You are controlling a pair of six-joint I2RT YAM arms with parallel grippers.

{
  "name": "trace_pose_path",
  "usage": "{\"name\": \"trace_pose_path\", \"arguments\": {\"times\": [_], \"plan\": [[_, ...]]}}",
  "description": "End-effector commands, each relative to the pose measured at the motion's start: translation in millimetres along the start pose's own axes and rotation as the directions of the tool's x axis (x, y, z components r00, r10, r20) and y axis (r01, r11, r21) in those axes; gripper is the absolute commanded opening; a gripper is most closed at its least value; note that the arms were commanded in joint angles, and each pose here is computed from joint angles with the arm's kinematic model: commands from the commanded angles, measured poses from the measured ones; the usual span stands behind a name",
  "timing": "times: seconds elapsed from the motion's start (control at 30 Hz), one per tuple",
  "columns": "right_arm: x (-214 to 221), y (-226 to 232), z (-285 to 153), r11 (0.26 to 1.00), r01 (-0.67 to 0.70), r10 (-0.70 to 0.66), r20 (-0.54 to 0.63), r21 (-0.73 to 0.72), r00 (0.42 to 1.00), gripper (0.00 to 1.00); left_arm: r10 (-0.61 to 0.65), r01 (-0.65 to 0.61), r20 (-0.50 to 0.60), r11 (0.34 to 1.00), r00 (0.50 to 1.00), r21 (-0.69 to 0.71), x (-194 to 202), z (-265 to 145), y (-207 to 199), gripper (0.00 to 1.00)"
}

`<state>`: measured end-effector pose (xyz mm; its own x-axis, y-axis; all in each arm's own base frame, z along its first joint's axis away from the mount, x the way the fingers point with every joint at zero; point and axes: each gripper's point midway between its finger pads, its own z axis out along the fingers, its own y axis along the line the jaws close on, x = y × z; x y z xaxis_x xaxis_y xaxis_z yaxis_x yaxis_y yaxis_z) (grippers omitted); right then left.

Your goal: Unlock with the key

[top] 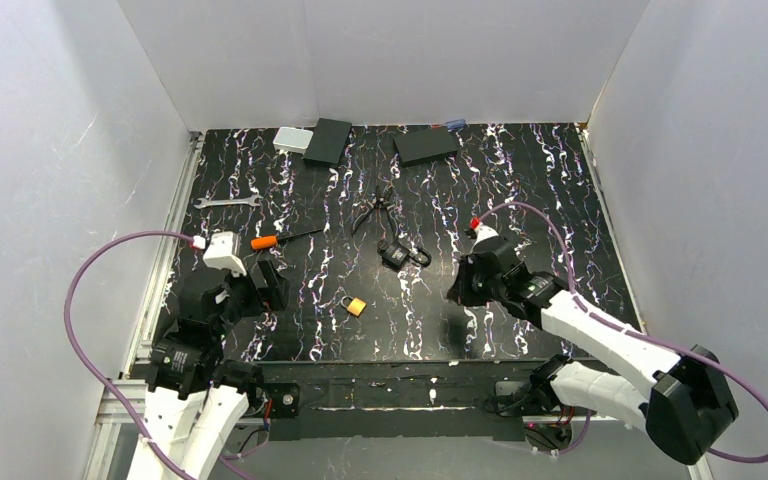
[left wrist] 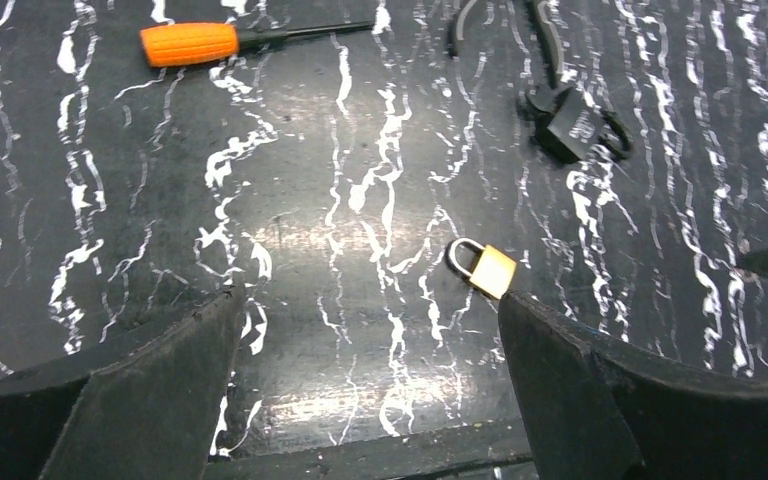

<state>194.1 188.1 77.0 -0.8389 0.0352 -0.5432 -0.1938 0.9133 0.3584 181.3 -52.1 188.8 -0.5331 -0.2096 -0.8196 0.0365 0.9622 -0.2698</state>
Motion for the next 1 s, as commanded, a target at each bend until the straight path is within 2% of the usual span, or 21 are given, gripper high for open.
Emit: {"name": "trace_pose_path", "arguments": {"times": [0.0,0.07,0.2,0.3,0.37,0.57,0.63,0.83,0.97], "plan": [[-40.5,92.9,-40.3,0.871,0.251,-0.186,0.189,-0.424,0.964,0.01,0.022,-0.021,-0.005,0.978,1.0,0.207,0.5,-6.0,-35.7,0.95],[-42.7,117.3,-56.1,0.788,0.333,-0.233,0.25,-0.519,0.94,0.01,0.021,-0.01,-0.026,0.935,0.999,0.356,2.6,-13.1,-62.4,0.93],[-40.1,158.6,-83.0,0.607,0.486,-0.31,0.375,-0.629,0.874,0.01,-0.016,0.103,-0.143,0.772,0.99,0.627,11.6,-32.6,-114.4,0.85],[-33.7,186.6,-101.1,0.478,0.549,-0.32,0.447,-0.685,0.836,0.01,-0.044,0.186,-0.213,0.676,0.976,0.713,12.9,-42.7,-133.5,0.8],[-33.9,201.4,-110.2,0.425,0.573,-0.304,0.486,-0.701,0.82,0.01,-0.063,0.206,-0.218,0.649,0.974,0.732,13.1,-45.2,-137.5,0.79],[-32.8,242.0,-134.7,0.295,0.613,-0.276,0.549,-0.733,0.789,0.01,-0.123,0.229,-0.193,0.564,0.973,0.793,2.5,-54.1,-149.5,0.7],[-28.4,252.4,-138.2,0.262,0.612,-0.291,0.543,-0.746,0.787,0.01,-0.127,0.224,-0.185,0.549,0.975,0.805,-1.1,-55.3,-152.3,0.64],[-24.3,271.3,-144.6,0.212,0.582,-0.295,0.516,-0.785,0.804,0.01,-0.107,0.197,-0.166,0.491,0.98,0.849,-8.8,-58.6,-165.5,0.53],[-24.8,279.2,-143.4,0.206,0.541,-0.291,0.477,-0.816,0.83,0.01,-0.064,0.17,-0.159,0.472,0.985,0.865,-6.0,-61.6,-174.8,0.5]]}}
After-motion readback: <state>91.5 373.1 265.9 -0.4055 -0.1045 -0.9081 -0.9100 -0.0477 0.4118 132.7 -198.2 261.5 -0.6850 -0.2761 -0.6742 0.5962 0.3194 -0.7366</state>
